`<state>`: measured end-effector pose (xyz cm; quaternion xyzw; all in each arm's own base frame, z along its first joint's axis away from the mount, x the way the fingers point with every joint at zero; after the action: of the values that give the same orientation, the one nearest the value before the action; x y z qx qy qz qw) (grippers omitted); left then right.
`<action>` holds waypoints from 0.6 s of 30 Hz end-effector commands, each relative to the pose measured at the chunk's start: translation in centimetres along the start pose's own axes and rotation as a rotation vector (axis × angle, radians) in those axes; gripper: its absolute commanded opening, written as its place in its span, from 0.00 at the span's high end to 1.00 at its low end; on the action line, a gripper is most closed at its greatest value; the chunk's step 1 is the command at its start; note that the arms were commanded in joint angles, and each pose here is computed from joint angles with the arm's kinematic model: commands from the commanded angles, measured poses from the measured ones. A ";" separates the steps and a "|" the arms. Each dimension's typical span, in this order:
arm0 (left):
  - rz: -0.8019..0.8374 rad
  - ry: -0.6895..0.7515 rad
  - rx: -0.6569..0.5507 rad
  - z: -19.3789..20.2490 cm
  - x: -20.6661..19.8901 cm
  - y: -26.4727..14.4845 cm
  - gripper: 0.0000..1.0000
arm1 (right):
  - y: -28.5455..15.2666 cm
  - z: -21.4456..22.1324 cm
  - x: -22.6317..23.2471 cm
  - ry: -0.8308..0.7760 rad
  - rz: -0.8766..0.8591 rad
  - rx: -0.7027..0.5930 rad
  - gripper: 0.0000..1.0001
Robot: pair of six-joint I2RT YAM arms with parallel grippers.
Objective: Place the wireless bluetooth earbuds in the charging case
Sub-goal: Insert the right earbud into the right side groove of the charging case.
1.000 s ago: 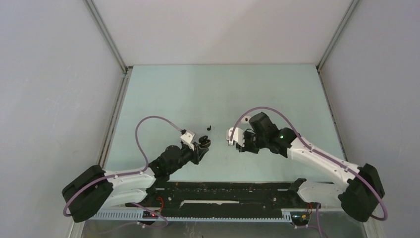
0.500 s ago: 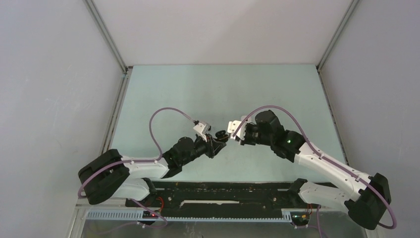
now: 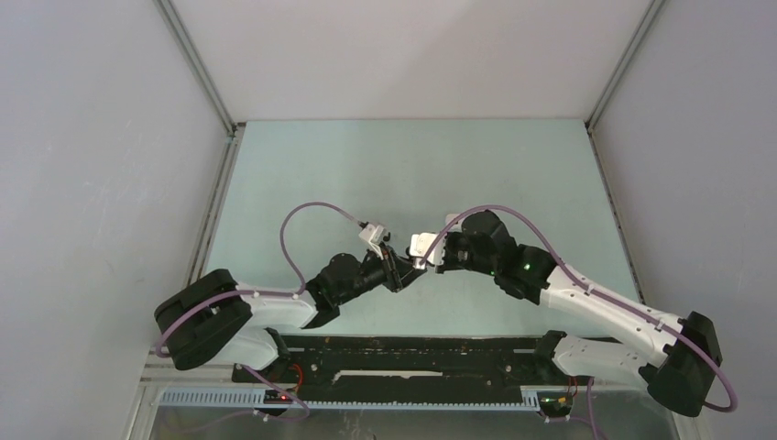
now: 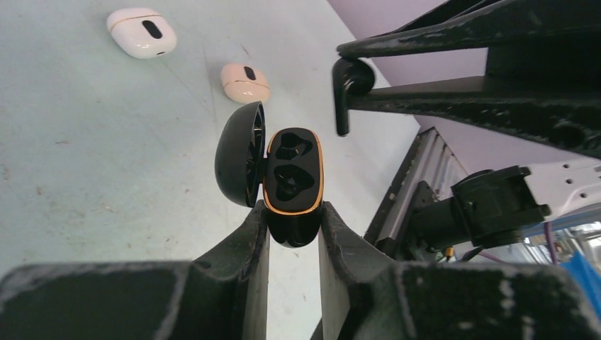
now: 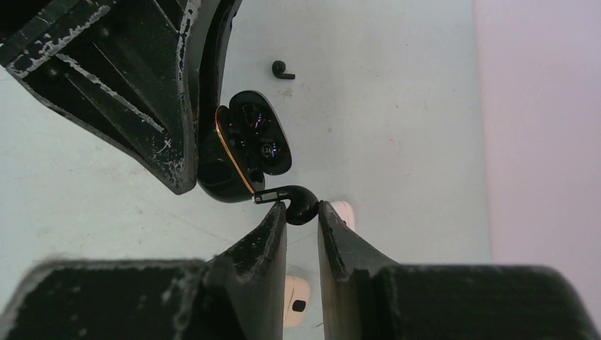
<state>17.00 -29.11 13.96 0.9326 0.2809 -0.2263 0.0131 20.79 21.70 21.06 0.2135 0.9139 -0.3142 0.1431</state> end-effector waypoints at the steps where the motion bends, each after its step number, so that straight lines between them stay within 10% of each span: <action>1: 0.085 -0.046 -0.079 -2.0 -1.8 0.4 1.00 | 0.3 -1.2 -1.1 -0.044 0.067 -0.028 1.00; 18: 0.092 -0.094 -0.117 -1.7 -1.1 0.1 1.00 | 1.3 -0.7 -0.3 -0.113 0.066 0.038 1.00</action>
<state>16.67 -29.76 14.78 0.9312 0.2534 -0.2569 0.0523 21.22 22.55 20.21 0.2176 0.8953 -0.3441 0.1807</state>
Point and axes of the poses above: each gripper's point midway between its finger pads, its own y axis out along the fingers, its own x axis along the line the jaws close on, z = x × y, the point moved 5 cm from there along -y, back along the fingers, and after that the axes turned 13 degrees about y, right-handed, at the moved point
